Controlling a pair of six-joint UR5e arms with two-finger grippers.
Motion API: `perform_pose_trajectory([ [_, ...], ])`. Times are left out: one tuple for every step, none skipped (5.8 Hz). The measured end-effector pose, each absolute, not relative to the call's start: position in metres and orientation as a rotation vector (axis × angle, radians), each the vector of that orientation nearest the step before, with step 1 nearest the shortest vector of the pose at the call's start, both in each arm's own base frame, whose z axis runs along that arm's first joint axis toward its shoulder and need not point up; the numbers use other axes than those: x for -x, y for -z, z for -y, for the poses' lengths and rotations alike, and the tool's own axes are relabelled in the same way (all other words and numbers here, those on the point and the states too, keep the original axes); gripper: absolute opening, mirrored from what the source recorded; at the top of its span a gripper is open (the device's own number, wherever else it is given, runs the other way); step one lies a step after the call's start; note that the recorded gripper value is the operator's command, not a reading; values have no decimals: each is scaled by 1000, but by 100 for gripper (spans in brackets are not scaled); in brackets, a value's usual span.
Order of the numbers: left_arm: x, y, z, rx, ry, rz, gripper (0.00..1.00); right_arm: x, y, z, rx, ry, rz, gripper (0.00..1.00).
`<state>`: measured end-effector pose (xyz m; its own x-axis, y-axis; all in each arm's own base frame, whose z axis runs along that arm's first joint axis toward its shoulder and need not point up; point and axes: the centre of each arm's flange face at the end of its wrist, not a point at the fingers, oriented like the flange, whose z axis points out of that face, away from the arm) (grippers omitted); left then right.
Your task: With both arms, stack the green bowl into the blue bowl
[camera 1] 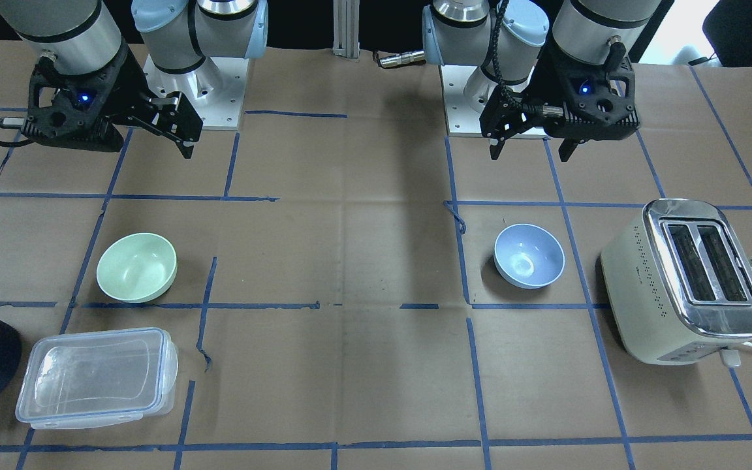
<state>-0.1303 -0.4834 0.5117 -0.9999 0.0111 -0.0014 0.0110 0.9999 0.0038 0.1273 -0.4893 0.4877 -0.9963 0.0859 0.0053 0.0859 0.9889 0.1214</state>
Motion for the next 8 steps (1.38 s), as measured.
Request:
perform_pose_trajectory([
  [130, -512, 483, -38, -1, -3139, 98, -118, -481, 492, 59, 208, 3134, 100],
  [129, -508, 483, -51, -6, -3138, 98, -93, -472, 495, -1, 230, 3140, 100],
  [127, -497, 485, -43, -42, -3137, 98, -47, -459, 498, -11, 263, 3156, 100],
  [123, -472, 489, -35, -120, -3137, 98, 3, -442, 498, -31, 276, 3178, 100],
  [120, -436, 494, -33, -176, -3138, 98, 41, -423, 495, -55, 261, 3192, 100],
  [117, -392, 496, -27, -183, -3138, 98, 60, -403, 491, -66, 241, 3195, 100],
  [111, -344, 494, -23, -160, -3139, 98, 67, -381, 489, -63, 210, 3192, 100],
  [103, -301, 494, -40, -153, -3142, 98, 69, -351, 491, -65, 172, 3187, 100],
])
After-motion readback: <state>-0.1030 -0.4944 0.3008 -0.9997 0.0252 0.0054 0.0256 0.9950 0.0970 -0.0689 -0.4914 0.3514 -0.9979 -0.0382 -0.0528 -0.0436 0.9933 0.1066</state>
